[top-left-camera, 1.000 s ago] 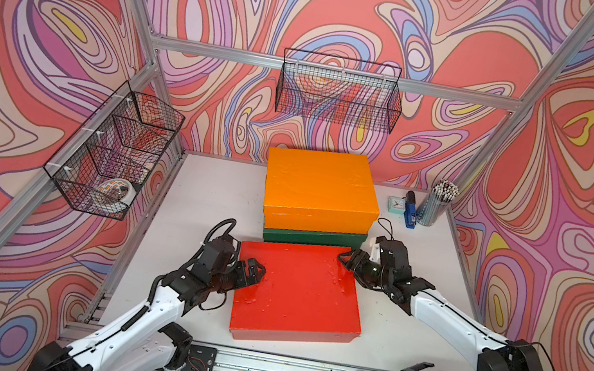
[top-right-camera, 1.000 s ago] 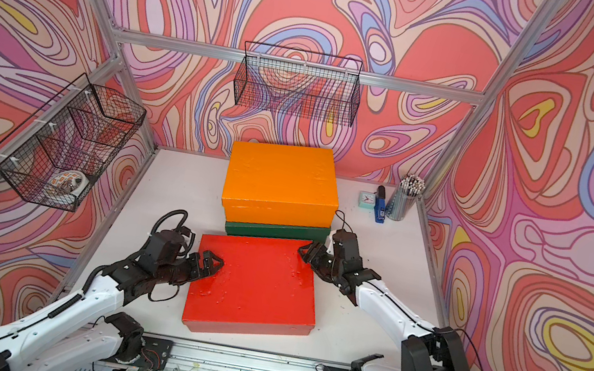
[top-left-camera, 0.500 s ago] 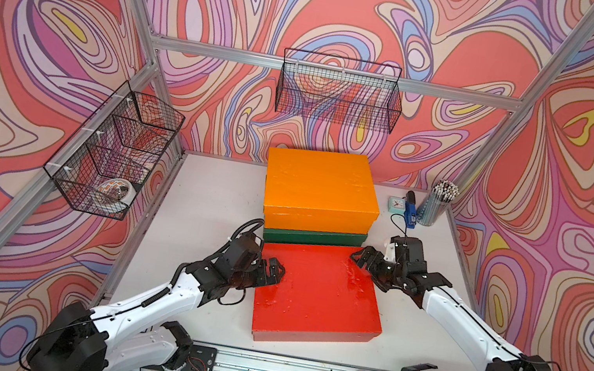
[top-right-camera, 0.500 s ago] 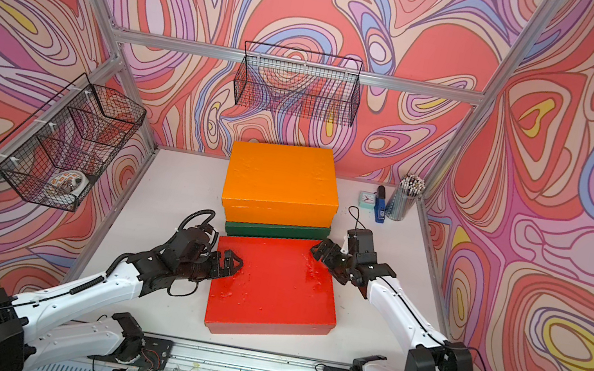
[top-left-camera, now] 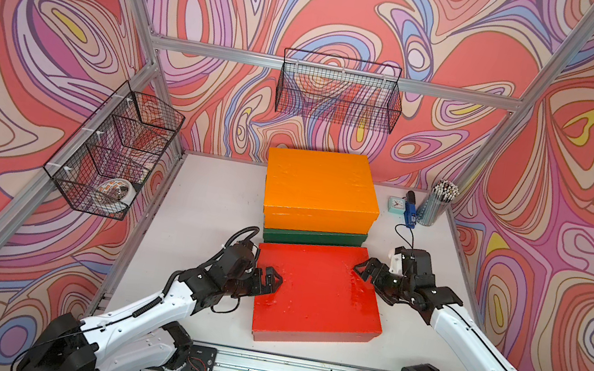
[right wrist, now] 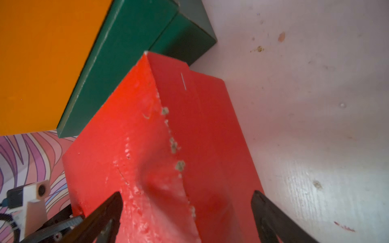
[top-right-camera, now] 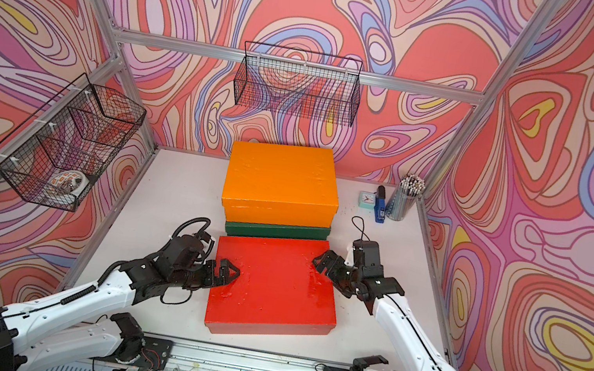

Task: Stack the shoeboxes
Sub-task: Move the shoebox to the center of the board, then pick up the shoebox from the center of the board.

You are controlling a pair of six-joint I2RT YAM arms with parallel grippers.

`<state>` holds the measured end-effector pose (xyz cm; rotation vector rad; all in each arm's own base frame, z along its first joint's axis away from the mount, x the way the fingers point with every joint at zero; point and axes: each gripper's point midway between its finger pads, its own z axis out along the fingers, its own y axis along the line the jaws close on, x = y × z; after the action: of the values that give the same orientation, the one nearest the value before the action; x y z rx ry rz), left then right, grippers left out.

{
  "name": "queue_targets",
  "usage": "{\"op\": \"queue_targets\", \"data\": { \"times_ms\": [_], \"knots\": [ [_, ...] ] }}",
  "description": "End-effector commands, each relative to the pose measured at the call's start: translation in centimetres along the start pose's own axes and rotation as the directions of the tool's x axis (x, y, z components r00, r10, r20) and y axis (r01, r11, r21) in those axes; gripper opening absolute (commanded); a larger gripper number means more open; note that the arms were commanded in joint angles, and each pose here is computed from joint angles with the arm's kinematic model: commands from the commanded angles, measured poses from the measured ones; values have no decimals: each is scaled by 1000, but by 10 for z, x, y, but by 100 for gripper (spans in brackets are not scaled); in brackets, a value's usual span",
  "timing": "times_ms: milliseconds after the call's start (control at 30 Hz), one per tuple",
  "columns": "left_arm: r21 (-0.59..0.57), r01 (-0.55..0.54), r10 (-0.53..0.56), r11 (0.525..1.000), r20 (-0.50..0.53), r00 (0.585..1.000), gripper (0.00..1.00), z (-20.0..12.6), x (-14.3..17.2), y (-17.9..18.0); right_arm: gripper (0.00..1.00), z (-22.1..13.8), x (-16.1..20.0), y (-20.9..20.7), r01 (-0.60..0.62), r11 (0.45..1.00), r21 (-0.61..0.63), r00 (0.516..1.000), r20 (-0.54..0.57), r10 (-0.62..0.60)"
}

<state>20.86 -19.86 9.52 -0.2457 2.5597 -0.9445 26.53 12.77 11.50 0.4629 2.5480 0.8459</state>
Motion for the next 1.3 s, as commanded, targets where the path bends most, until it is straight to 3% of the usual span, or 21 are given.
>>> {"op": "queue_targets", "data": {
  "times_ms": [0, 567, 767, 1267],
  "knots": [
    [7, 21, -20, 1000, -48, 999, 99, 7, 14, 7, 96, 0, 17, -2, -2, 1000, -30, 998, -56, 0],
    [82, 5, 3, 997, -94, 996, 98, 21, 22, -25, 93, -11, 40, 35, 29, 988, -151, 996, -82, -42],
    [96, -11, 20, 995, -93, 995, 98, 13, 21, -37, 92, -22, 39, 52, 56, 984, -171, 995, -68, -69],
    [157, -110, 120, 981, -58, 991, 97, -32, 2, -110, 88, -67, 25, 92, 109, 966, -235, 994, 4, -111]
  ]
}}
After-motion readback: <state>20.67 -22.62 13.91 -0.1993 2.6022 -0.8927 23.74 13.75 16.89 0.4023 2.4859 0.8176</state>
